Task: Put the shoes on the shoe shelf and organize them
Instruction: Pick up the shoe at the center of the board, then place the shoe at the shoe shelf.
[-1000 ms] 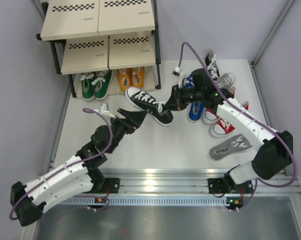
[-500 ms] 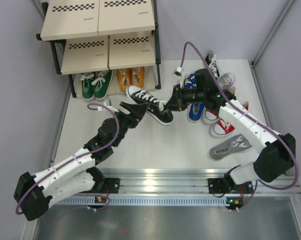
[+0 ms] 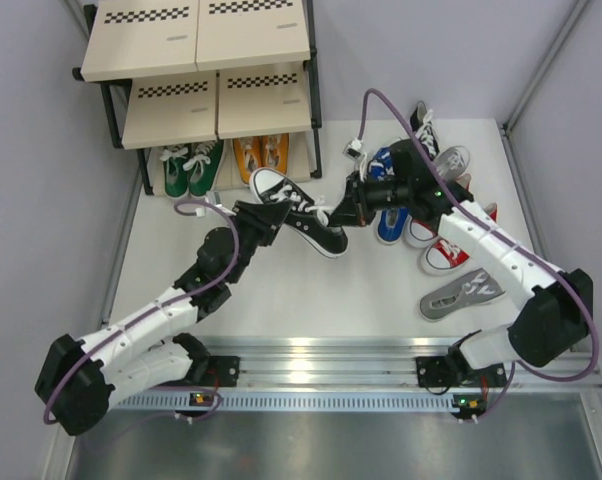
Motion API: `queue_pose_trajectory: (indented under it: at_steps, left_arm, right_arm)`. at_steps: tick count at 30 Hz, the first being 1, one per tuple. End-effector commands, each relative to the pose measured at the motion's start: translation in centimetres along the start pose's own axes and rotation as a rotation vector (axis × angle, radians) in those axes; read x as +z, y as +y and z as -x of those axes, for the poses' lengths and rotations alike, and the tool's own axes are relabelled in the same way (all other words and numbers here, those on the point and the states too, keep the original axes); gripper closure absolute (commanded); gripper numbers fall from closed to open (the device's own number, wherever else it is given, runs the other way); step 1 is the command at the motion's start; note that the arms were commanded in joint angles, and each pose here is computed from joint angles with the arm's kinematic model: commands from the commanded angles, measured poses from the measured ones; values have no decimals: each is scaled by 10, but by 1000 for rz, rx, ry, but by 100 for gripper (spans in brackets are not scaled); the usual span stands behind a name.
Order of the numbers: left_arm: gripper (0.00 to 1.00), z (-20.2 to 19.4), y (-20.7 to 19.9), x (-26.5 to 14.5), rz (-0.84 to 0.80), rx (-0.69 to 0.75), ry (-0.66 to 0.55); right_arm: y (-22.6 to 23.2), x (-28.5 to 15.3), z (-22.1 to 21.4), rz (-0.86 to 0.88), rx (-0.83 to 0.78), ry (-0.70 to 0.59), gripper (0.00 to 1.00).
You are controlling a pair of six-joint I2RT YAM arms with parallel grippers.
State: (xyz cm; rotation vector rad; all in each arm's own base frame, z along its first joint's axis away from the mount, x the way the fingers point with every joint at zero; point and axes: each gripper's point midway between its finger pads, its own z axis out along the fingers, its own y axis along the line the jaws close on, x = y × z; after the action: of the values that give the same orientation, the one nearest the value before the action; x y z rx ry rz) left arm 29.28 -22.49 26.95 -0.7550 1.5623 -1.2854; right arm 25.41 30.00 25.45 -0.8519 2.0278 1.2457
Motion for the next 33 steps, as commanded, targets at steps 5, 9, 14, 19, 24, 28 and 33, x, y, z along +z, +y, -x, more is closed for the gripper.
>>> queue_pose_trajectory:
  at_steps: [5, 9, 14, 19, 24, 28, 33]
  left_arm:
    - [100, 31, -22, -12, -78, -31, -72]
    - [100, 41, -10, -19, -50, -31, -86]
    - [100, 46, -4, -27, -47, -46, -79]
    - [100, 43, -4, -30, -50, -95, -62]
    - [100, 48, -5, -30, -45, -187, -88]
    - [100, 58, -9, -31, -51, -272, -130]
    - [100, 63, -16, -29, -59, -335, -146]
  right_arm:
    - [42, -36, 24, 122, -501, 1, 63]
    - [47, -55, 28, 126, -716, 23, 19]
    - [73, -72, -8, 360, -1063, 69, 10]
    - [82, -62, -31, 418, -1117, 102, 8]
    - [76, -38, -26, 286, -1106, 146, 8]
    - [64, -23, -17, 138, -1088, 165, 8]
    - [59, -12, -11, 34, -1128, 154, 8]
